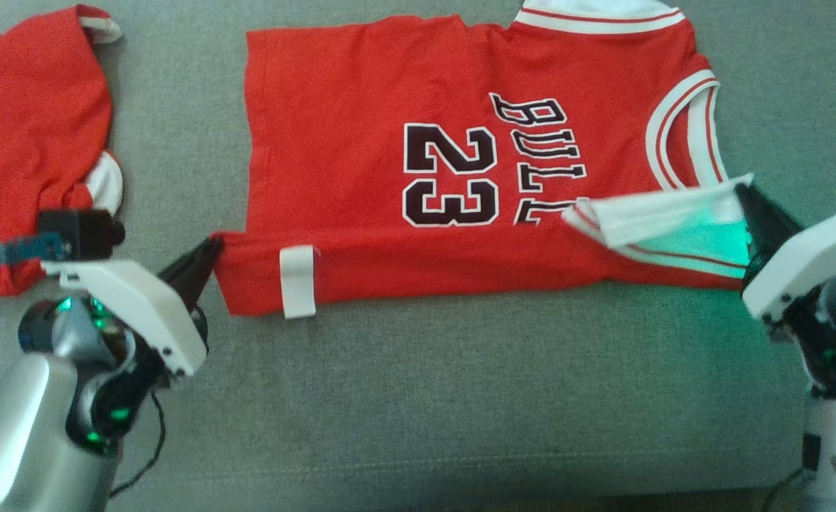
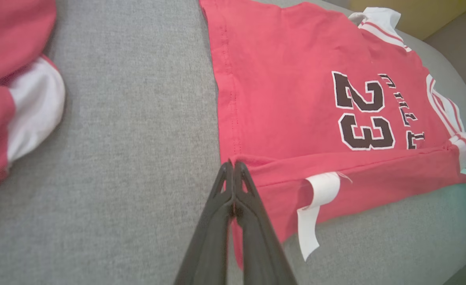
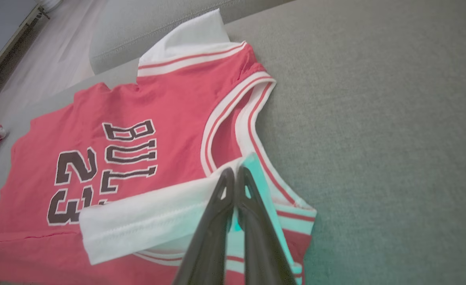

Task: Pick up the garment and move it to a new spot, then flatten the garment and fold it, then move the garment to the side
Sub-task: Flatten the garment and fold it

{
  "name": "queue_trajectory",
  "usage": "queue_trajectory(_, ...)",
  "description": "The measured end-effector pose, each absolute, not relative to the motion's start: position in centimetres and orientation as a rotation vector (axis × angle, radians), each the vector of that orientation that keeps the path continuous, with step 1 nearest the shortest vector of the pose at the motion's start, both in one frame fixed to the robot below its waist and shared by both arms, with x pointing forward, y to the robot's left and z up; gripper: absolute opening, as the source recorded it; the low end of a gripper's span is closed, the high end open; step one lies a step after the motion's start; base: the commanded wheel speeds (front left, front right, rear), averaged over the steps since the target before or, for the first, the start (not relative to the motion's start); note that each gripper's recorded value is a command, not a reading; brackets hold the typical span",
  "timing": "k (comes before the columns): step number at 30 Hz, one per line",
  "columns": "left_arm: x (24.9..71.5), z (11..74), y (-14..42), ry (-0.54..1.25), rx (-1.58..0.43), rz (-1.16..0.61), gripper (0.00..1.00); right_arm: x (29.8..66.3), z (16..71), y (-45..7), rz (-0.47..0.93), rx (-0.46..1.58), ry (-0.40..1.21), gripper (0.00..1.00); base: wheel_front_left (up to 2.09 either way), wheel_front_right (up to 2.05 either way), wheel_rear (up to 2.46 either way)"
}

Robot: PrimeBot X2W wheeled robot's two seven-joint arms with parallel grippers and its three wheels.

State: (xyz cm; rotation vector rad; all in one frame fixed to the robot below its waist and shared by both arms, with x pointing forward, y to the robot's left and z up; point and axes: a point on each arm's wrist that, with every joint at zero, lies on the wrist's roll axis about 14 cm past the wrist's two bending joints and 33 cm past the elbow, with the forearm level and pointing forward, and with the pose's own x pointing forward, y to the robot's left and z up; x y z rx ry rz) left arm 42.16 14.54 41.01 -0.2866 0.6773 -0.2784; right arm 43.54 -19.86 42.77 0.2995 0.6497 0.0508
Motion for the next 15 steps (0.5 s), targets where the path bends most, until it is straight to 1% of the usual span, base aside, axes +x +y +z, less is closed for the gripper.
queue_trajectory(4,43.6,40.9,14.2,0.672,-0.275,-0.301,0.0,45.4,43.3,-19.7,0.06,0.308,0.588,0.0,0.0,0.0,0.0)
queue_trajectory(5,43.7,40.7,13.9,0.679,-0.272,-0.312,0.32,45.8,43.5,-19.5,0.066,0.304,0.568,0.47,0.0,0.0,0.0)
queue_trajectory(6,43.7,40.4,13.8,0.689,-0.272,-0.315,1.0,46.0,43.5,-19.3,0.07,0.305,0.558,1.0,0.0,0.0,0.0)
queue_trajectory(10,44.3,40.1,13.4,0.662,-0.298,-0.308,1.0,46.8,44.1,-19.2,0.069,0.305,0.468,1.0,0.0,0.0,0.0)
queue_trajectory(15,46.0,41.9,13.4,0.489,-0.301,-0.273,1.0,47.7,46.2,-20.1,0.042,0.245,0.285,1.0,0.0,0.0,0.0)
